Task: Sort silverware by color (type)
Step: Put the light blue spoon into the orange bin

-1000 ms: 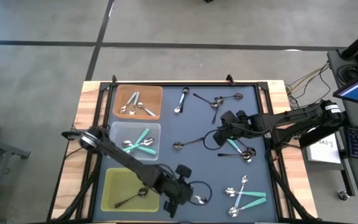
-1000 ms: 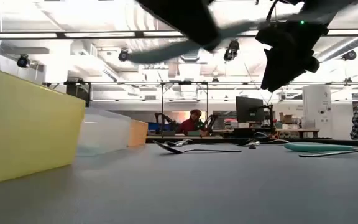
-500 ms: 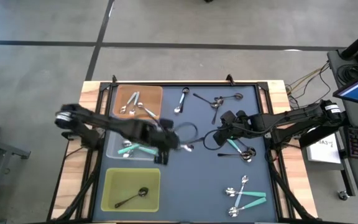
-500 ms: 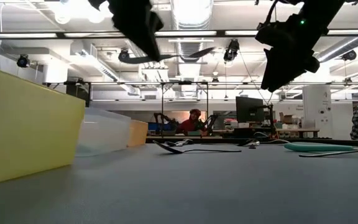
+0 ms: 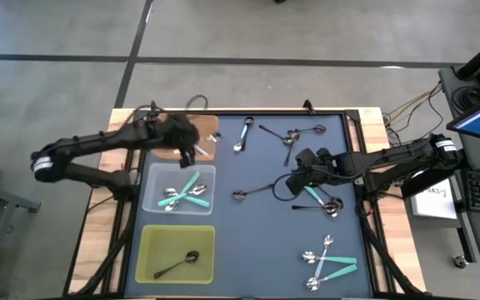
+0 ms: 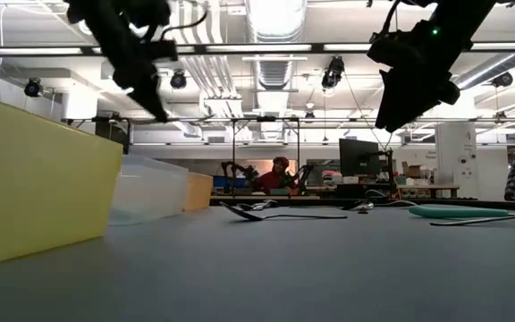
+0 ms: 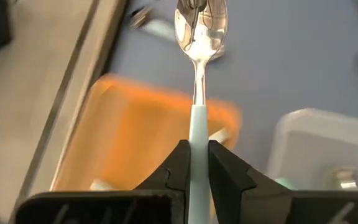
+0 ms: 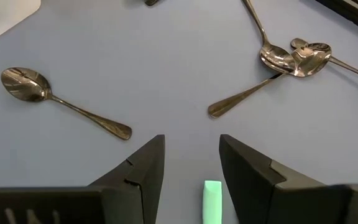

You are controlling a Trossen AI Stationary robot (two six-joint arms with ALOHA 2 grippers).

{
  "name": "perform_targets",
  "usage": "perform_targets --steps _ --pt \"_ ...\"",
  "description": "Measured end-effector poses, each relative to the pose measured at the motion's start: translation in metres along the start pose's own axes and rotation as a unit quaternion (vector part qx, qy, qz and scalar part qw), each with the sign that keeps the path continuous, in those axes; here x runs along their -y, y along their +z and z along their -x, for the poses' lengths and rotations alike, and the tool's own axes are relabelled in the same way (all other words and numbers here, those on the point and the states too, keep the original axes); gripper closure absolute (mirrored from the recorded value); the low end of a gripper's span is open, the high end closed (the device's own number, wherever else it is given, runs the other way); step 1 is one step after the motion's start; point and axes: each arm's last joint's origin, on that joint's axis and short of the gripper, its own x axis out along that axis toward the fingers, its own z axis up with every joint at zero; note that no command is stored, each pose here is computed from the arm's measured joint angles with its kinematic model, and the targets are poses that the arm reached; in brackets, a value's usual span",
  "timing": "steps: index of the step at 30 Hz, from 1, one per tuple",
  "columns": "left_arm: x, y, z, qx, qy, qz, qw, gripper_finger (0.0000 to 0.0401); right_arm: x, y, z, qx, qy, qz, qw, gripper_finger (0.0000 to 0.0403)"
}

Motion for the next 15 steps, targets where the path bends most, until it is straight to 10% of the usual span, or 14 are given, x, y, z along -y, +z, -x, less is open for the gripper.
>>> perform_targets --steps 15 --pt "-0.057 -0.031 -0.026 -0.072 0.058 0.115 0.989 0.0377 0.0 0.0 0.0 0.0 0.0 0.0 1.0 0.0257"
